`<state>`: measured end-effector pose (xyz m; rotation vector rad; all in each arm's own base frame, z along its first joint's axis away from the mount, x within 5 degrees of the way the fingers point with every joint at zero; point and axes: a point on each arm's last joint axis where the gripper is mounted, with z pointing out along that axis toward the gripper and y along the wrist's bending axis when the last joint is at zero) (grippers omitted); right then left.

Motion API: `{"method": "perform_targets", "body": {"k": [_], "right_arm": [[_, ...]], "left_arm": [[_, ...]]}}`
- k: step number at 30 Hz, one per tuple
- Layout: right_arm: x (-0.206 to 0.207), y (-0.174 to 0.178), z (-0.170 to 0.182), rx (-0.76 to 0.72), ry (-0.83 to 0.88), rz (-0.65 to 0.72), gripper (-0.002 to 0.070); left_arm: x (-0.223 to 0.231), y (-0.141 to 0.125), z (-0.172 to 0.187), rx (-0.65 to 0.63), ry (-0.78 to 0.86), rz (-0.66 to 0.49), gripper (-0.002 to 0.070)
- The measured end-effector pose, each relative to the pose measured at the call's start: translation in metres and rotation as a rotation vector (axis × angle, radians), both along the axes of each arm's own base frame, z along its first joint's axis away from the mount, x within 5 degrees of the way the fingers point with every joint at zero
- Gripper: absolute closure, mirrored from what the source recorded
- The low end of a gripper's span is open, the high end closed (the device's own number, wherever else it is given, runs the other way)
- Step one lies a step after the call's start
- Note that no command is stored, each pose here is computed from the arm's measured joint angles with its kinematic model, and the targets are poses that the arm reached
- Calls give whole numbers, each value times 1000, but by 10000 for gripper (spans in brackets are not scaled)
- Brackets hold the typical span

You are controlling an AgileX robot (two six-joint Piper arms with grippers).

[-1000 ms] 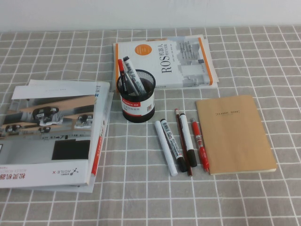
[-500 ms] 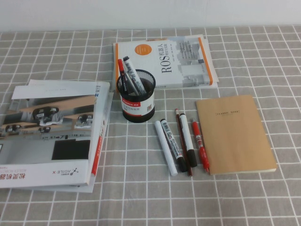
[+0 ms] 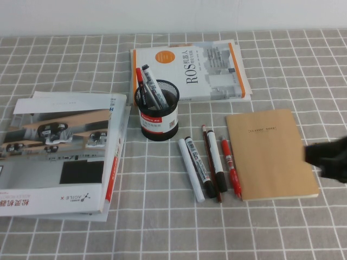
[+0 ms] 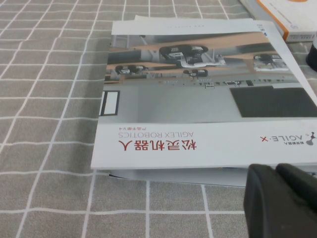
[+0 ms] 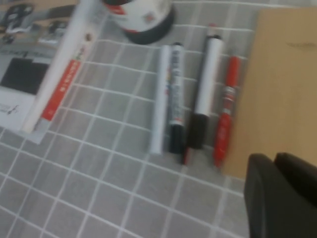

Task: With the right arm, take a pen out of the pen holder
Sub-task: 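Take a marker out of the pen holder and lay it on the table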

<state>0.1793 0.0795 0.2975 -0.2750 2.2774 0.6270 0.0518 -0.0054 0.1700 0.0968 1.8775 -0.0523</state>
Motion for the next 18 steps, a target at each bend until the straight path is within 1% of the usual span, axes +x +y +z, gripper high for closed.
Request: {"method": "perform_targets", "body": {"k": [9, 14, 16, 18], "right_arm": [[44, 101, -7, -64, -76, 251, 688], [67, 154, -7, -61, -147, 312, 683], [77, 172, -7, -50, -180, 311, 657], [87, 185, -8, -38, -218, 296, 603]], "left_arm": [[0, 0, 0, 0, 0, 0, 678], [0, 0, 0, 0, 0, 0, 678], [0, 0, 0, 0, 0, 0, 678], [0, 0, 0, 0, 0, 0, 678]]}}
